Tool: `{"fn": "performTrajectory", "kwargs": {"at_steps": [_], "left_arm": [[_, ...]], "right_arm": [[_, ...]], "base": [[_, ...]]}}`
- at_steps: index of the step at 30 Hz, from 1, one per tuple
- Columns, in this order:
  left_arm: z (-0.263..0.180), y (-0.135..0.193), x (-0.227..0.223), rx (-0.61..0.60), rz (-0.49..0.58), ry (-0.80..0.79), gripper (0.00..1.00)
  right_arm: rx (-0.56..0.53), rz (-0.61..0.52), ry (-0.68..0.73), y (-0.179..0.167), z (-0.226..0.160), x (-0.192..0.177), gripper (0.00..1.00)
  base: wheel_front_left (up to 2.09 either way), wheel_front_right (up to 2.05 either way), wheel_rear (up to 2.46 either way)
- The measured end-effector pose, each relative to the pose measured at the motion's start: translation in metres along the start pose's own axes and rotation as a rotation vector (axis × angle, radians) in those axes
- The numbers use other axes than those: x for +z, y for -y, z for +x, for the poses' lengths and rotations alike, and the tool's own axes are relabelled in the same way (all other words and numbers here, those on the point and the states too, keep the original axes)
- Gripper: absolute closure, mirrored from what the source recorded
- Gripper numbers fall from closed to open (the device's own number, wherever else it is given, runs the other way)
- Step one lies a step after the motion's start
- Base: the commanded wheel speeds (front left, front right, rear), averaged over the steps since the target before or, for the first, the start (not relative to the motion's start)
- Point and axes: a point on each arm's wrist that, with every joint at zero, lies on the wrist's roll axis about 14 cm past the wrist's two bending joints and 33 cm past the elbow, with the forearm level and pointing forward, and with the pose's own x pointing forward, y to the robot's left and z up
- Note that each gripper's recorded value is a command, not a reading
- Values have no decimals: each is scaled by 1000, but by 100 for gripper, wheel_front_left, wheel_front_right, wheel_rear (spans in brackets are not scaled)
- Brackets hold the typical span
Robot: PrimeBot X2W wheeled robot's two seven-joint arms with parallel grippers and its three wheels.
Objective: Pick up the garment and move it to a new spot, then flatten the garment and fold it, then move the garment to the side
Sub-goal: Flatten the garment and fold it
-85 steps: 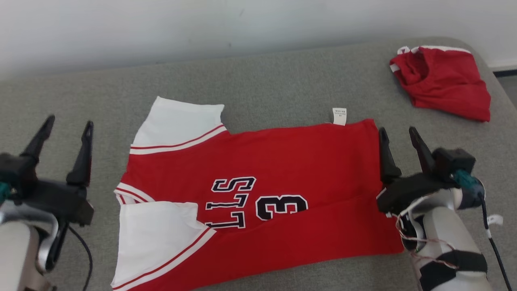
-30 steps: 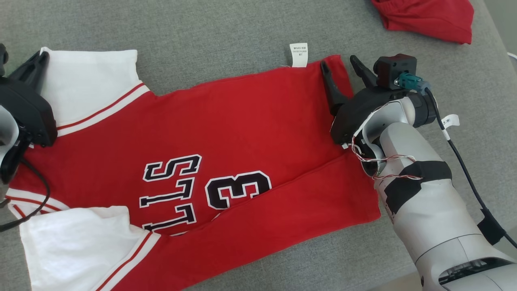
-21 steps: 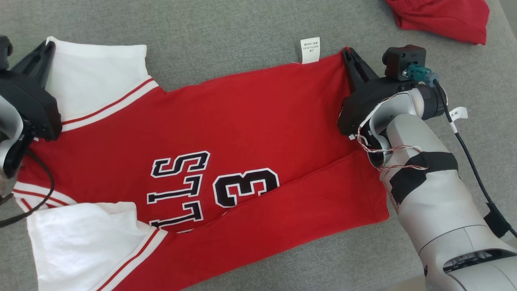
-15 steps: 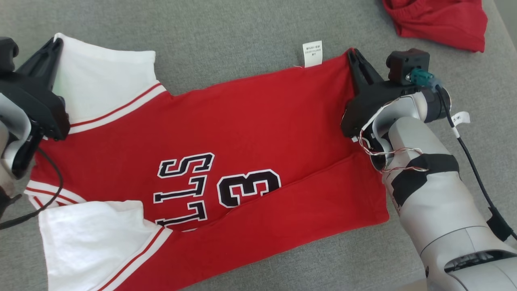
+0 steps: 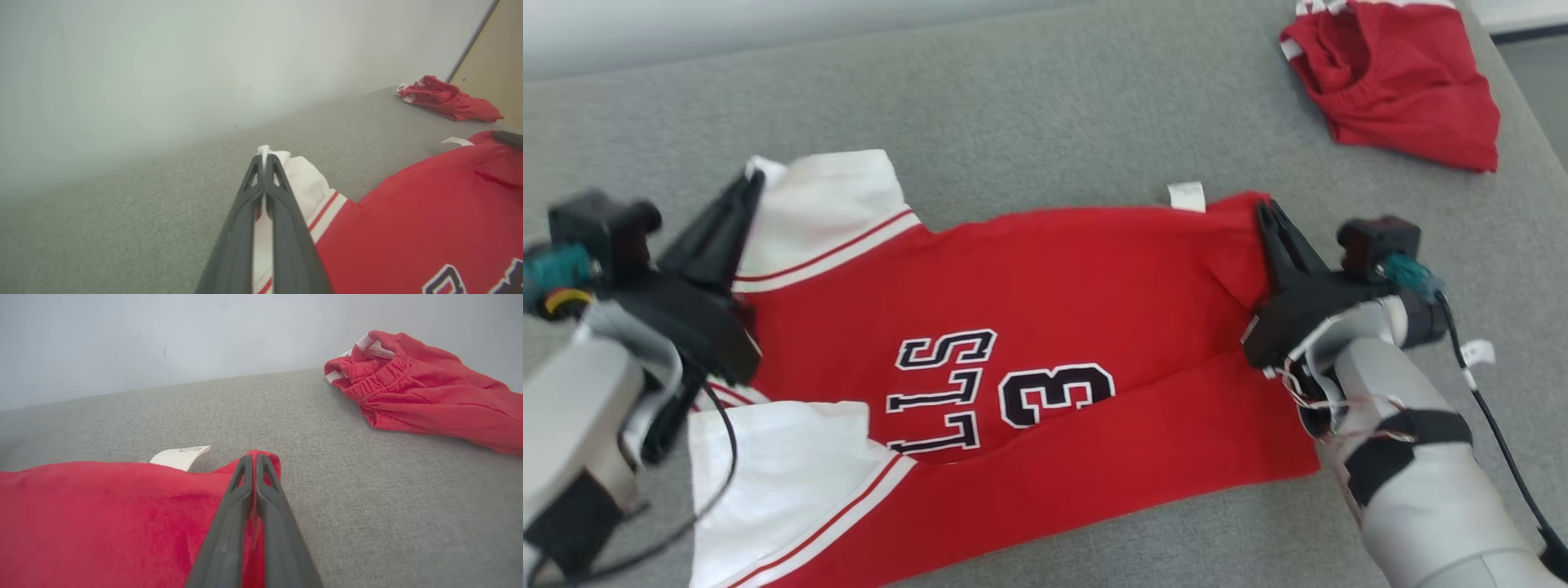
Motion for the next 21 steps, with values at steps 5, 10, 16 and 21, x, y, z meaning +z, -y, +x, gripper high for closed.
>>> {"fn": "performTrajectory", "kwargs": {"at_steps": [5, 10, 16, 21], "left_arm": [[-38, 14, -2, 31, -53, 36, 100], [-77, 33, -3, 60, -103, 78, 100], [-110, 48, -8, 101, -142, 100, 100], [-132, 55, -24, 134, -169, 75, 100]], "right_arm": [[3, 43, 18, 2, -13, -3, 100], [1, 92, 33, 5, -26, -4, 100], [-1, 139, 40, 6, -39, -9, 100], [0, 161, 48, 8, -47, -11, 100]], "base": [[0, 0, 0], [0, 0, 0], [0, 0, 0], [0, 0, 0]]}}
